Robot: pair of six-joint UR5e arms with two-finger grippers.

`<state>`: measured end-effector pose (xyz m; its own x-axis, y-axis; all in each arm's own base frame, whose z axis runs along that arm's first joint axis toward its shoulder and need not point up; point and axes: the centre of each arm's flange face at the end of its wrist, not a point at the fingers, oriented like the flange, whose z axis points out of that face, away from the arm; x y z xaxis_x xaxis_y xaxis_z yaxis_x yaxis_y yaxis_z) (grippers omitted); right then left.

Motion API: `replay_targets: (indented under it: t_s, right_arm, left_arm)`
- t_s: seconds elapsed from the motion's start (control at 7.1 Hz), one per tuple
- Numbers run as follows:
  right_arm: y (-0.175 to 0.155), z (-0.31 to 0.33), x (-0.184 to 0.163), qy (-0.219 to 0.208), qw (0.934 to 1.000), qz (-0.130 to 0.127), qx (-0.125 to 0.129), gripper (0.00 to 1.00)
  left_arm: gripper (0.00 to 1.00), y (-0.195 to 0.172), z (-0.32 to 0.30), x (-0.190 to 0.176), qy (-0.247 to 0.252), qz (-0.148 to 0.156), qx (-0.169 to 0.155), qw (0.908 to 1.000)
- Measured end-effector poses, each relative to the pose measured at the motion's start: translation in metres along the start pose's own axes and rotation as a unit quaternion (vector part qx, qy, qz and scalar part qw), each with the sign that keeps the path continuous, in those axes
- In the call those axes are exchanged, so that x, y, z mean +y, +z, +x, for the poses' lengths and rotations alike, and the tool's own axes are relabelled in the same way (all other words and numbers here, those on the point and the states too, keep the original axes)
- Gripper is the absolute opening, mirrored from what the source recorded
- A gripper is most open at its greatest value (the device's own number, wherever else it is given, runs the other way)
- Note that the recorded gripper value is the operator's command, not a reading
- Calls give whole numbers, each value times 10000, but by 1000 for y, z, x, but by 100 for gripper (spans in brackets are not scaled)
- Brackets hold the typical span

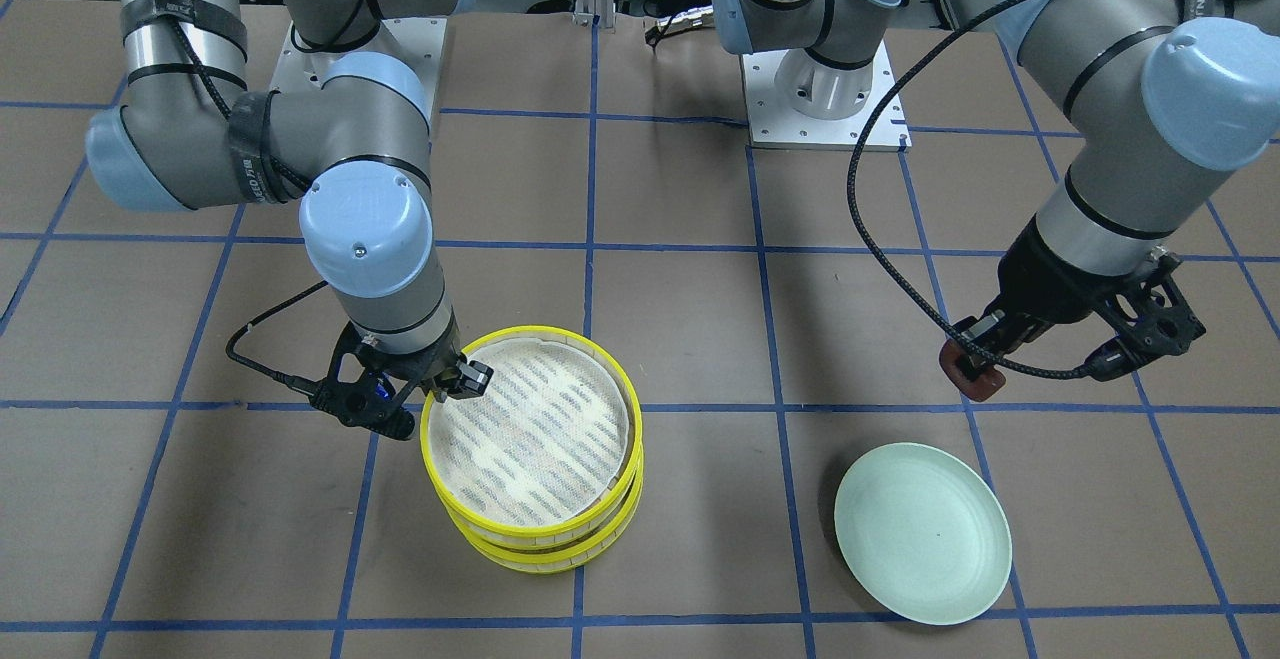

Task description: Stack buns with steamer

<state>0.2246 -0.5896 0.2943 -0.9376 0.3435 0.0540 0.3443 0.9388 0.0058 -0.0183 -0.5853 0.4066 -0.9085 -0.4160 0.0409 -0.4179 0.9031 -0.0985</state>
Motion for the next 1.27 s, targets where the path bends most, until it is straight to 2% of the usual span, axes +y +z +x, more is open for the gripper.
replay_targets:
  t_s: [0.42, 0.99, 1.27]
  right_arm:
    - [3, -2, -7, -7, 9998, 146, -98, 0]
    - [11, -8, -7, -12, 9996, -1, -296, 0]
    - [13, -8, -7, -20, 9996, -6, -290, 0]
  left_arm:
    - [0, 2, 0, 0, -2, -22, 0, 10000]
    - [0, 3, 0, 0, -1, -30, 1, 10000]
    - [0, 3, 0, 0, -1, -29, 1, 10000]
